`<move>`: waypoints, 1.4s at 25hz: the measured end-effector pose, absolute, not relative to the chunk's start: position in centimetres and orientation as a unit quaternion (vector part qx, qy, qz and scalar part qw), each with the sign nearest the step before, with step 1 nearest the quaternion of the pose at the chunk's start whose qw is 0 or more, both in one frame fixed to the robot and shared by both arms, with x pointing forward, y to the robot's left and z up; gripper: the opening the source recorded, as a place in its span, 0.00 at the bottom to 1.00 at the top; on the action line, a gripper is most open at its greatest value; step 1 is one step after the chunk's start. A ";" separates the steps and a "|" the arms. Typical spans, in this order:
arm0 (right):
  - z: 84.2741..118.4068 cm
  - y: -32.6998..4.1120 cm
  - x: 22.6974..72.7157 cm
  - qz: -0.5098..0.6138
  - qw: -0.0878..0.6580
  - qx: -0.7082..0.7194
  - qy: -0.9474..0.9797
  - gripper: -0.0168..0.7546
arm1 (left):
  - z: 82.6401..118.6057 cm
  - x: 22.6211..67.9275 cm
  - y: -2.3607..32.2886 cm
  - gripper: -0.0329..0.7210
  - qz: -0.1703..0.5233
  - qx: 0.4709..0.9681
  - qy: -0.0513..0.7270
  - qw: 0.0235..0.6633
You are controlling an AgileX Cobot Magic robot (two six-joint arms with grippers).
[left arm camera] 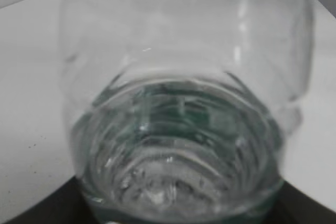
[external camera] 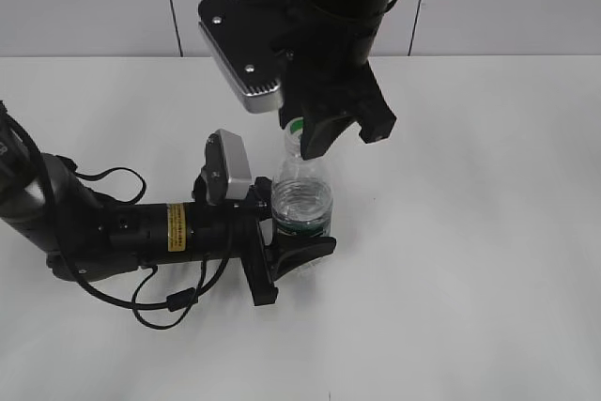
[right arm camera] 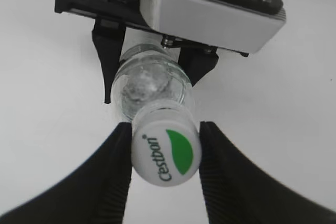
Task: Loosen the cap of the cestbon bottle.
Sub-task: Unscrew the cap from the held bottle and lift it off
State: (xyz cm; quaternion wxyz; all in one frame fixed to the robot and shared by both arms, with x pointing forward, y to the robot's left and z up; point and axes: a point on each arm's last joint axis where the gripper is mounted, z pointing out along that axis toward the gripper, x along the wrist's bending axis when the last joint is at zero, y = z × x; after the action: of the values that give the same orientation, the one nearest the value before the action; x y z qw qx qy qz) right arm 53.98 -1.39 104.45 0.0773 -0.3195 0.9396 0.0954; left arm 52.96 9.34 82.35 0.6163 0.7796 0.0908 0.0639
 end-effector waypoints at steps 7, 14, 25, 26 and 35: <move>104.4 -1.5 54.0 0.087 0.084 -0.369 0.922 0.41 | 82.4 53.0 9.3 0.59 0.064 0.780 0.091 0.616; 104.6 -1.7 54.1 0.074 0.092 -0.382 0.917 0.41 | 82.3 53.0 9.3 0.59 0.063 0.780 0.092 0.616; 107.0 -2.2 53.2 0.085 0.118 -0.389 0.910 0.40 | 82.3 52.9 9.3 0.59 0.063 0.780 0.091 0.616; 107.3 -2.3 53.1 0.087 0.121 -0.379 0.913 0.40 | 82.3 52.9 9.3 0.59 0.063 0.780 0.091 0.616; 111.4 -4.4 52.4 0.120 0.153 -0.037 0.980 0.40 | 82.3 52.9 9.3 0.59 0.063 0.780 0.091 0.616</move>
State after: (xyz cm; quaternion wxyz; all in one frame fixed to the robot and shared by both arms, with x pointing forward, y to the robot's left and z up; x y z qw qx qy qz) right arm 52.39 -4.44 111.38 0.1532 -0.0373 0.9802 0.1195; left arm 52.94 9.34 82.34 0.6159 0.7800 0.0910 0.0625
